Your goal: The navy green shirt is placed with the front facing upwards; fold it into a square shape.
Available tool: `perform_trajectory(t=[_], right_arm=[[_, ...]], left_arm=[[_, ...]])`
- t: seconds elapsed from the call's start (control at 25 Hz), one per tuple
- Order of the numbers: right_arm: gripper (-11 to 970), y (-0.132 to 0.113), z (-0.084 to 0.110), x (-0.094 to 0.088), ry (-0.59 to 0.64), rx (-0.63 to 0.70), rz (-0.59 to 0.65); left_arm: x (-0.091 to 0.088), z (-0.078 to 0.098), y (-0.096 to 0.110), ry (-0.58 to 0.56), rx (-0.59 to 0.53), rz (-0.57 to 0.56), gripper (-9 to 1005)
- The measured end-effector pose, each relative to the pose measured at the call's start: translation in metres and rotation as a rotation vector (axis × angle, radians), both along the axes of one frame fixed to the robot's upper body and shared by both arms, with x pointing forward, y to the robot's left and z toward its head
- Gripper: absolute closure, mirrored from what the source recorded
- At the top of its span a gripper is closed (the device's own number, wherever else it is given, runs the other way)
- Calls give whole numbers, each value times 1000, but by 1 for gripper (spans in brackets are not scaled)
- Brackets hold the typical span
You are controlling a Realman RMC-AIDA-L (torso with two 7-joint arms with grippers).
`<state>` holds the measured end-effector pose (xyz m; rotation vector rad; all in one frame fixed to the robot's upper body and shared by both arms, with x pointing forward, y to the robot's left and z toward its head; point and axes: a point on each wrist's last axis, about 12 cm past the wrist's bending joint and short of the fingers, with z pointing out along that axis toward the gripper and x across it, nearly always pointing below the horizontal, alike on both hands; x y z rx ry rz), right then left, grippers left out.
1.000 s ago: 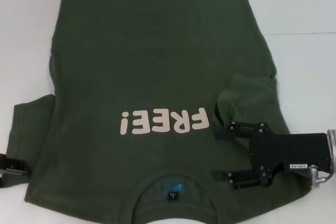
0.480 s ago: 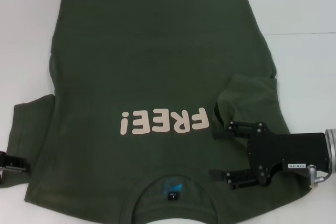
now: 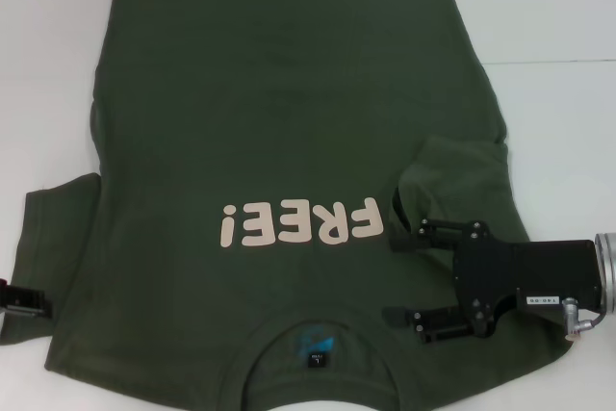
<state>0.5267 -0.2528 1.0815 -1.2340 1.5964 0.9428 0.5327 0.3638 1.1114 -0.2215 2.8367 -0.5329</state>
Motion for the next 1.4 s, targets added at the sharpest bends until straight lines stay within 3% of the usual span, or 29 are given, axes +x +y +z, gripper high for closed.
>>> perform_trajectory(t=[1.4], right_arm=[[42,1,1,1,-3,0,4]], left_arm=[[0,-2,1,-7,10,-5,232]])
